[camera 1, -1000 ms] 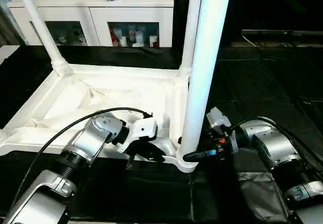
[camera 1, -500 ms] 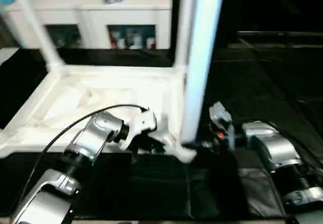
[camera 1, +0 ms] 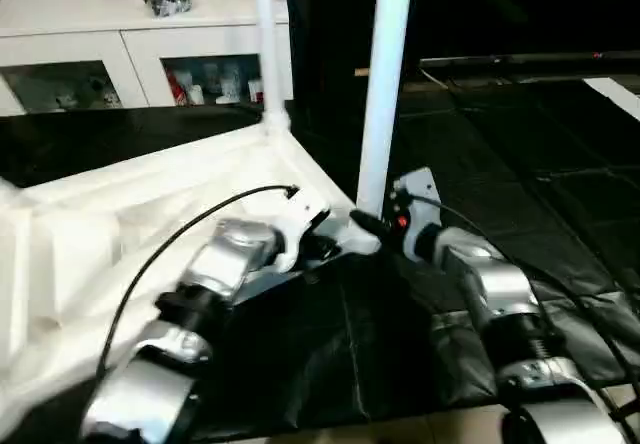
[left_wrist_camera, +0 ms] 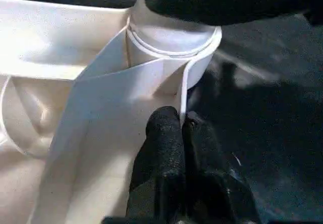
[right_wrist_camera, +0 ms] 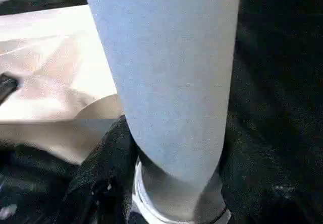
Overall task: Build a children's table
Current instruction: Rotate leg to tighten
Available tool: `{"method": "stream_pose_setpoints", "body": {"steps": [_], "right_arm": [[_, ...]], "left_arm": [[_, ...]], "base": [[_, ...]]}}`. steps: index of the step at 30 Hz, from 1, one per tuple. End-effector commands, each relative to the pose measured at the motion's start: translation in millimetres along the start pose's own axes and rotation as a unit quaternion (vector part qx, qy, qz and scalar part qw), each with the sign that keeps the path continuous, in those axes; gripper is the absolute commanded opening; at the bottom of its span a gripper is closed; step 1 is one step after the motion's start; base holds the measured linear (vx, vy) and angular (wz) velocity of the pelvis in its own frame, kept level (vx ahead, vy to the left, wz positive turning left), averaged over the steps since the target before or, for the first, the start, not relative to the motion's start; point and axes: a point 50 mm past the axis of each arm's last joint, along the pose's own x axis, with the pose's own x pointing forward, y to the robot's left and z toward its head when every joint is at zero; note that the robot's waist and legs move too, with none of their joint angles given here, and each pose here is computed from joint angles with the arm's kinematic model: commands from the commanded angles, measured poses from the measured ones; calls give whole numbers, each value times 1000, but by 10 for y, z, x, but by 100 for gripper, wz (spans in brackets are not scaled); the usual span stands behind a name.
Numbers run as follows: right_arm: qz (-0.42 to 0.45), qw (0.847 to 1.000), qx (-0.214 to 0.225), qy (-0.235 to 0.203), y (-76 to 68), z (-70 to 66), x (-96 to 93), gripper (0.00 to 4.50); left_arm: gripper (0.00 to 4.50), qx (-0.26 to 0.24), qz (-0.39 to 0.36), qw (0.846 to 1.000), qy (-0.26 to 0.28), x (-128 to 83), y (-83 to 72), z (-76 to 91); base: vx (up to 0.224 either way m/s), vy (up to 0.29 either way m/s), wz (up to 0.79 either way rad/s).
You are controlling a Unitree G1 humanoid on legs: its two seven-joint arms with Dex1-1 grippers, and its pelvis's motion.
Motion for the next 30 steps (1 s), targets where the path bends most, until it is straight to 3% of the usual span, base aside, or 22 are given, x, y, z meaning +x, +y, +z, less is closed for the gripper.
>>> {"method": "stream_pose_setpoints", "body": {"steps": [1,2,4,7,9,12,17,18,21,25,30], "right_arm": [[106,993,26,44,555,-226,223,200],[99,994,23,43,549,-226,228,200],[98,994,39,29,541,-207,227,269],[100,994,21,23,500,-217,193,271],[102,994,19,22,491,-221,184,307],[111,994,9,12,410,-230,116,323],[133,991,-7,-7,111,-216,-132,369],[143,990,-12,-13,51,-198,-195,396],[178,983,-46,-14,-146,-152,-423,406],[217,973,-81,6,-311,-122,-631,449],[269,953,-135,20,-402,-35,-806,449]], "left_arm": [[0,20,-17,997,-73,106,-167,411],[0,20,-19,997,-74,107,-172,414],[0,29,-25,997,-68,100,-177,395],[0,40,-26,997,-58,78,-161,343],[0,43,-26,997,-56,73,-156,334],[0,55,-29,997,-48,40,-133,278],[0,91,-61,994,-27,-59,-92,137],[0,95,-66,993,-22,-79,-81,110],[0,108,-92,990,-7,-148,-52,33],[0,137,-132,982,11,-224,-46,-36],[0,175,-210,962,26,-340,-101,-112]], "base": [[0,0,0],[0,0,0],[0,0,0],[0,0,0],[0,0,0],[0,0,0],[0,0,0],[0,0,0],[0,0,0],[0,0,0],[0,0,0]]}}
